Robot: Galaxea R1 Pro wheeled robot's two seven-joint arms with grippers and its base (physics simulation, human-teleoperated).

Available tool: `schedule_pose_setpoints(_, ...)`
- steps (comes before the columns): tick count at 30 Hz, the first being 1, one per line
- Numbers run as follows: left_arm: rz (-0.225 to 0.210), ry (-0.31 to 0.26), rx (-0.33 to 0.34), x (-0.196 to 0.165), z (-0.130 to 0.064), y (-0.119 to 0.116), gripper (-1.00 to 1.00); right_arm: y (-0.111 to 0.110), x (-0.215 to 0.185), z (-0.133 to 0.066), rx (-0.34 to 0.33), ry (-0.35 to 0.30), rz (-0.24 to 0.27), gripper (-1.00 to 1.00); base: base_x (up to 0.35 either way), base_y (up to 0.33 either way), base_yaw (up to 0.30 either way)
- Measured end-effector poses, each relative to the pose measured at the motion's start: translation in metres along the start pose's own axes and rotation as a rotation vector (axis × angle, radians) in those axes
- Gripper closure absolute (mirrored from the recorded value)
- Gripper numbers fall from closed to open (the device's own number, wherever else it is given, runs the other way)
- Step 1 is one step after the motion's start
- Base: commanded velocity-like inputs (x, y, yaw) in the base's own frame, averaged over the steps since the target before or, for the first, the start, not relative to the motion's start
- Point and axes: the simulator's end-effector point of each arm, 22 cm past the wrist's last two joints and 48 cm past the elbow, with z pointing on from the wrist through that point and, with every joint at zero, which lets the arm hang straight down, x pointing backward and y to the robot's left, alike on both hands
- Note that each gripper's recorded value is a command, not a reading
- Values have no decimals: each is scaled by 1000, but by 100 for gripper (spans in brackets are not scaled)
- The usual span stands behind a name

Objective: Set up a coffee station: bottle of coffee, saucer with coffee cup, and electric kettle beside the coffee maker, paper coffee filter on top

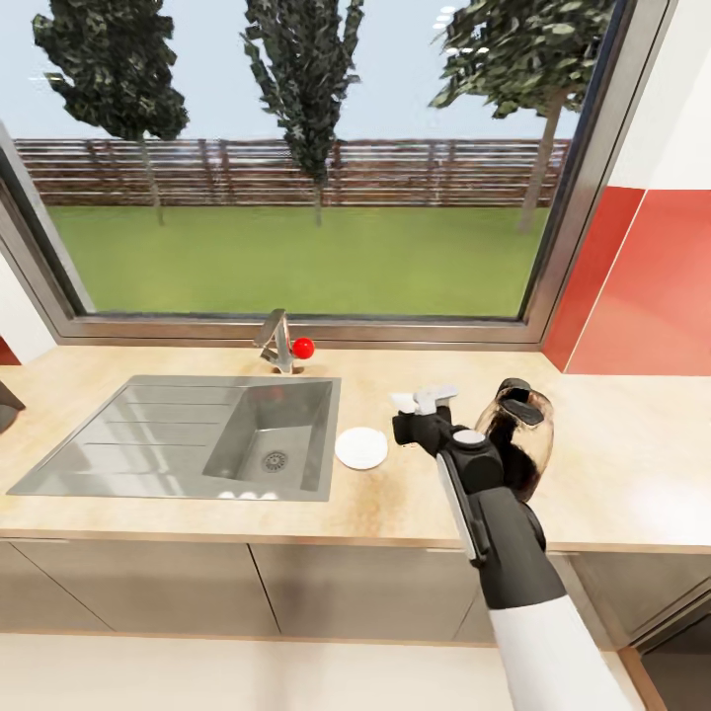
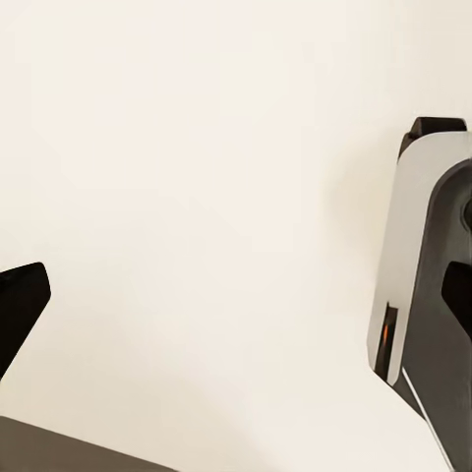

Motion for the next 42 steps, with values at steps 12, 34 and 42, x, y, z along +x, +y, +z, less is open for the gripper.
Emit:
schedule_pose_setpoints(12, -1, 2, -7, 1, 0, 1, -100, 10, -25, -9, -20, -61, -19, 100, 0, 0, 0)
schedule_pose_setpoints(34, -8, 3, -2, 0, 0, -4, -100, 22, -22, -9, -68, -54, -21, 100, 0, 247, 53)
schedule_pose_setpoints(42, -7, -2, -2, -1, 0, -4, -100, 22, -19, -8, -69, -49, -20, 100, 0, 307, 272)
